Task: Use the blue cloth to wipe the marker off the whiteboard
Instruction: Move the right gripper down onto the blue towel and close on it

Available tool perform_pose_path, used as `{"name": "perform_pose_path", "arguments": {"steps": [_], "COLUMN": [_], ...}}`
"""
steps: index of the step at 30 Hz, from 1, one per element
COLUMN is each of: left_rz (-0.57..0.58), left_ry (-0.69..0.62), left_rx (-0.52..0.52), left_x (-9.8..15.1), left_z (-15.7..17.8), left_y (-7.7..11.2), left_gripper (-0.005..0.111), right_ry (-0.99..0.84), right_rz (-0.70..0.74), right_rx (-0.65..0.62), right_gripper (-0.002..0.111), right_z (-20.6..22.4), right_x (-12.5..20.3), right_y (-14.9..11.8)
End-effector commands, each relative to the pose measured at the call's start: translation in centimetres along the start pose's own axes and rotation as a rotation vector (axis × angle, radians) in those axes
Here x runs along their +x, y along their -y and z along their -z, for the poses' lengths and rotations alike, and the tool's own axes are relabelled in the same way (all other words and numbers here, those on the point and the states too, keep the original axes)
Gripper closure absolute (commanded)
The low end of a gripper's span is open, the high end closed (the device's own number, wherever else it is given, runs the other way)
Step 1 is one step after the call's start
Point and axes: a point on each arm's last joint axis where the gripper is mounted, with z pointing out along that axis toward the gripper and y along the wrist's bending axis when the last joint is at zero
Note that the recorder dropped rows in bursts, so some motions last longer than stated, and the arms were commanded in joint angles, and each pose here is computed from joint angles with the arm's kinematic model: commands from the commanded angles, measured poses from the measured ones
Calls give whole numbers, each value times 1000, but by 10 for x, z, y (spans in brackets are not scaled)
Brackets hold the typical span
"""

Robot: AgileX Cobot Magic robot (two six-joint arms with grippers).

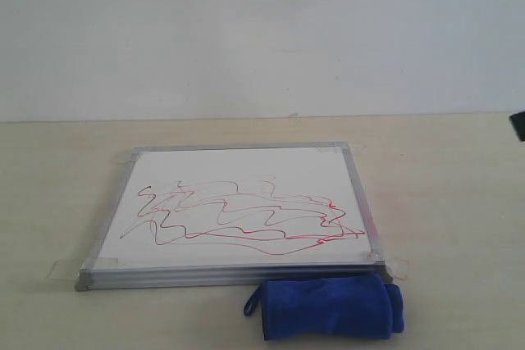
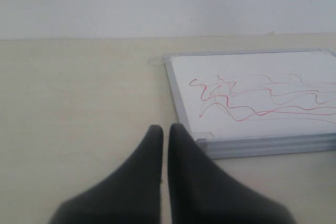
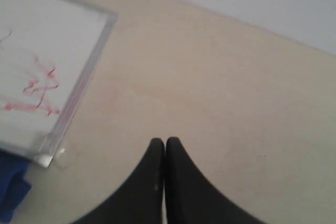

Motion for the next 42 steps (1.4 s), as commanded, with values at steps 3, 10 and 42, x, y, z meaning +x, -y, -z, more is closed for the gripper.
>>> {"name": "perform_pose_path", "arguments": {"steps": [3,10,42], "left_rz": [7,7,7], "left_ry": [4,4,4], "left_rx": [2,2,2], "left_x": [1,1,1], "left_z": [0,0,0], "left_y": [0,0,0], "left_gripper": [103,103,103], "right_ry": [-344,-372,-379], "right_rz": [229,879,1031], "right_rx": [-237,-511,-603], "right_gripper": [108,108,57], "right_z": [-47,-86,-130], "right_x": [-17,-16,9], "right_y": [-42,-128,-203]}}
